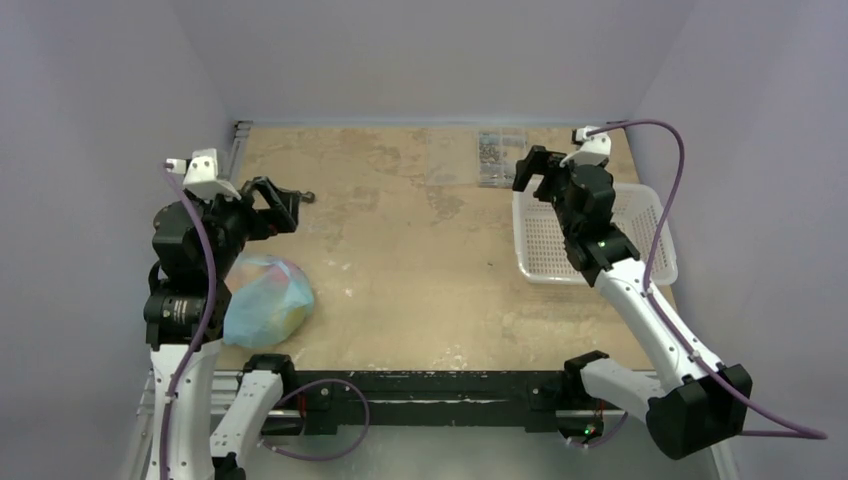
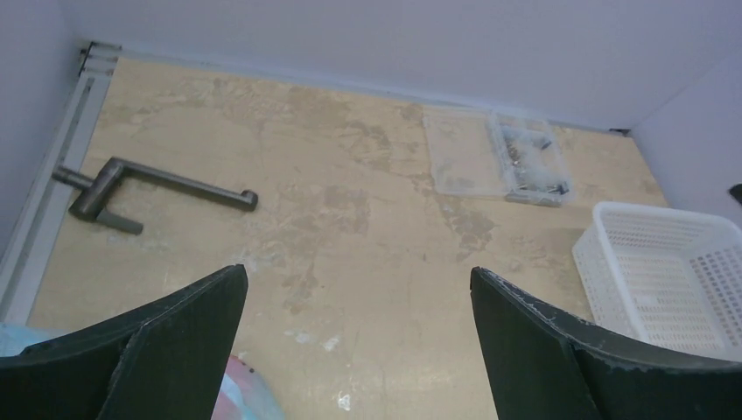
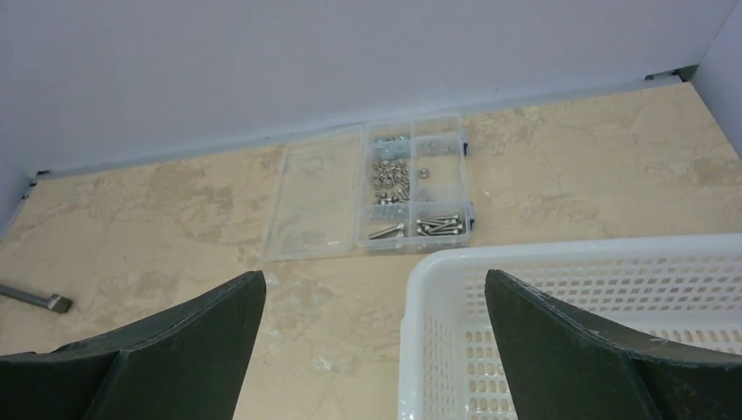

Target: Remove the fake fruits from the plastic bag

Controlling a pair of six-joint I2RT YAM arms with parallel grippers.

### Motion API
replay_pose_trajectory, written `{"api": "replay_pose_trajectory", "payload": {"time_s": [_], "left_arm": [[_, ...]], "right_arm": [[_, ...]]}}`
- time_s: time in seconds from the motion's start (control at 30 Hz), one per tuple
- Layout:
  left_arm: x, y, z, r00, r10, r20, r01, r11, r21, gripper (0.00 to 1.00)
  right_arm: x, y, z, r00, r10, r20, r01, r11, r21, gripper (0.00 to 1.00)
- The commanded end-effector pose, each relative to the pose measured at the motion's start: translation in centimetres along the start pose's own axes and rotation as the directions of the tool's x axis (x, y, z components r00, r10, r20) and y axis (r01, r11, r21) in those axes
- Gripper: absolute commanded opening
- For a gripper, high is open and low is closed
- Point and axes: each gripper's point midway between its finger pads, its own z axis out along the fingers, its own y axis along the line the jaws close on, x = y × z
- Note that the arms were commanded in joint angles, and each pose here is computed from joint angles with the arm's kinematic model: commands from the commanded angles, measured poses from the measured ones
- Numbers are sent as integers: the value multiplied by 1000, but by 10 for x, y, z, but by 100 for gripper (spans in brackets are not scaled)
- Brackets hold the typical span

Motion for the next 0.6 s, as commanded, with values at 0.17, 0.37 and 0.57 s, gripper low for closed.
{"api": "replay_pose_trajectory", "payload": {"time_s": [0.17,0.37,0.57], "left_arm": [[76,94,2,971,-193,-139,97,855,-510,100],[110,117,-2,944,-257,-204,73,770,-633,100],[139,140,-12,924,-311,-221,45,663,-747,100]], "right_arm": [[-22,25,2,995,98,32,-95,992,-81,99],[3,55,7,976,191,-104,-206,965,-159,99],[59,106,-4,926,185,-329,-271,932,-239,99]]}}
